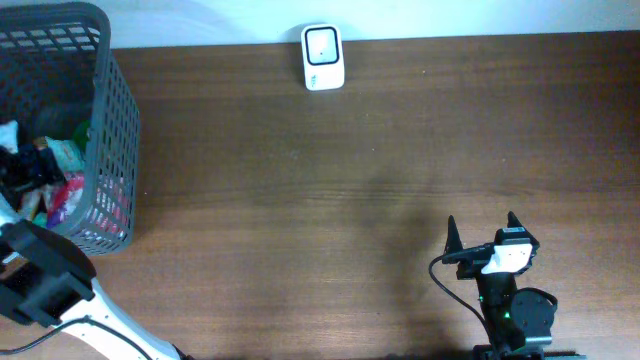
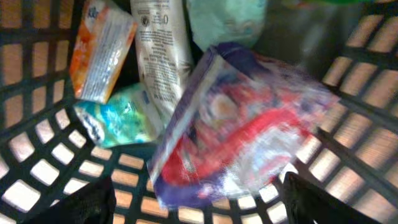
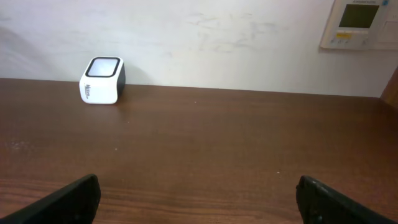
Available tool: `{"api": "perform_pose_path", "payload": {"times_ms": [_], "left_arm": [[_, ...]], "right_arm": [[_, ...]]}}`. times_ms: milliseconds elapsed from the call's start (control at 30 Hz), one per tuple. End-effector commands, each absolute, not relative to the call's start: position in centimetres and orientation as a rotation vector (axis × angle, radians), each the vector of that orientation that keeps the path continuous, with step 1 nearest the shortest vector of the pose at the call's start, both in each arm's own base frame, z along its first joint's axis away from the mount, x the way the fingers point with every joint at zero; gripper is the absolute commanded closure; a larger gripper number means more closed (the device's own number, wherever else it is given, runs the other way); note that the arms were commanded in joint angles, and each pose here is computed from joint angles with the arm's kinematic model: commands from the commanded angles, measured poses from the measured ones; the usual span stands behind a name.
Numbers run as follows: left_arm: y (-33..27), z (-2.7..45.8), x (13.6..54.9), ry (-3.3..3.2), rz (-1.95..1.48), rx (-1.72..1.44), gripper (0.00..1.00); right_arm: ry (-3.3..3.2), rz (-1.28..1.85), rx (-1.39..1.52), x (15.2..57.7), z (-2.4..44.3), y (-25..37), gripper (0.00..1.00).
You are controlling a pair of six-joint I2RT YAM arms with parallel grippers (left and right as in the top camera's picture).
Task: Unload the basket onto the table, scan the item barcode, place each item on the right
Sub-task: 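Grasp the pink-purple wrapped pack and place it mid-table with left gripper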
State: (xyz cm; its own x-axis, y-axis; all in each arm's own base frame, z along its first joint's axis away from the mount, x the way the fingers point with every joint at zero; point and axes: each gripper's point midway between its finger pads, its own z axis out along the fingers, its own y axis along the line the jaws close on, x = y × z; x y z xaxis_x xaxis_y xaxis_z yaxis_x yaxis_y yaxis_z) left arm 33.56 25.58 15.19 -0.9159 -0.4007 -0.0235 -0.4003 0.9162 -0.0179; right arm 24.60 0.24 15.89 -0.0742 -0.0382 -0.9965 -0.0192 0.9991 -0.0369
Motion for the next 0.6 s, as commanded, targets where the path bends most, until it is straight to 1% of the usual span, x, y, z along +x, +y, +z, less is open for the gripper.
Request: {"api": "perform_pose_path", "payload": {"times_ms": [0,67,100,167,233,267,300,400,467,500,567], "left_arm": [[25.3,11.8,32.6,3.139,-0.031,-0.568,0.16],[25.1,9.7,32.4,3.163,-0.049,-0.523,0.16],[25.1,9.2,32.4,3.164,-0.05,-0.524,0.2],[24.9,8.8,32.4,3.167,-0.065,-0.525,0.38],[24.5,8.8,32.3,3.172,-0.092,-0.528,0.71],[24.3,8.8,32.0,3.181,-0.11,-0.531,0.97],[24.0,8.9,31.9,3.186,-0.13,-0.533,1.0],[23.2,11.3,33.1,3.113,-0.222,-0.569,1.0],[22.5,15.4,34.8,3.005,-0.292,-0.545,1.0],[22.3,18.4,35.6,2.931,-0.3,-0.524,1.0],[23.2,23.8,37.1,2.748,-0.2,-0.593,1.0]], "right_arm": [[1.649,-0.024,-0.046,24.6,15.6,0.2,0.01],[1.649,-0.023,-0.047,24.6,15.6,0.2,0.01],[1.649,-0.023,-0.047,24.6,15.6,0.2,0.01],[1.649,-0.023,-0.047,24.6,15.6,0.2,0.01],[1.649,-0.023,-0.047,24.6,15.6,0.2,0.01],[1.649,-0.023,-0.047,24.6,15.6,0.2,0.01],[1.649,-0.023,-0.047,24.6,15.6,0.2,0.01],[1.649,-0.023,-0.047,24.6,15.6,0.2,0.01],[1.649,-0.023,-0.047,24.6,15.6,0.2,0.01],[1.649,-0.023,-0.047,24.6,15.6,0.2,0.01],[1.649,-0.023,-0.047,24.6,15.6,0.2,0.01]]}}
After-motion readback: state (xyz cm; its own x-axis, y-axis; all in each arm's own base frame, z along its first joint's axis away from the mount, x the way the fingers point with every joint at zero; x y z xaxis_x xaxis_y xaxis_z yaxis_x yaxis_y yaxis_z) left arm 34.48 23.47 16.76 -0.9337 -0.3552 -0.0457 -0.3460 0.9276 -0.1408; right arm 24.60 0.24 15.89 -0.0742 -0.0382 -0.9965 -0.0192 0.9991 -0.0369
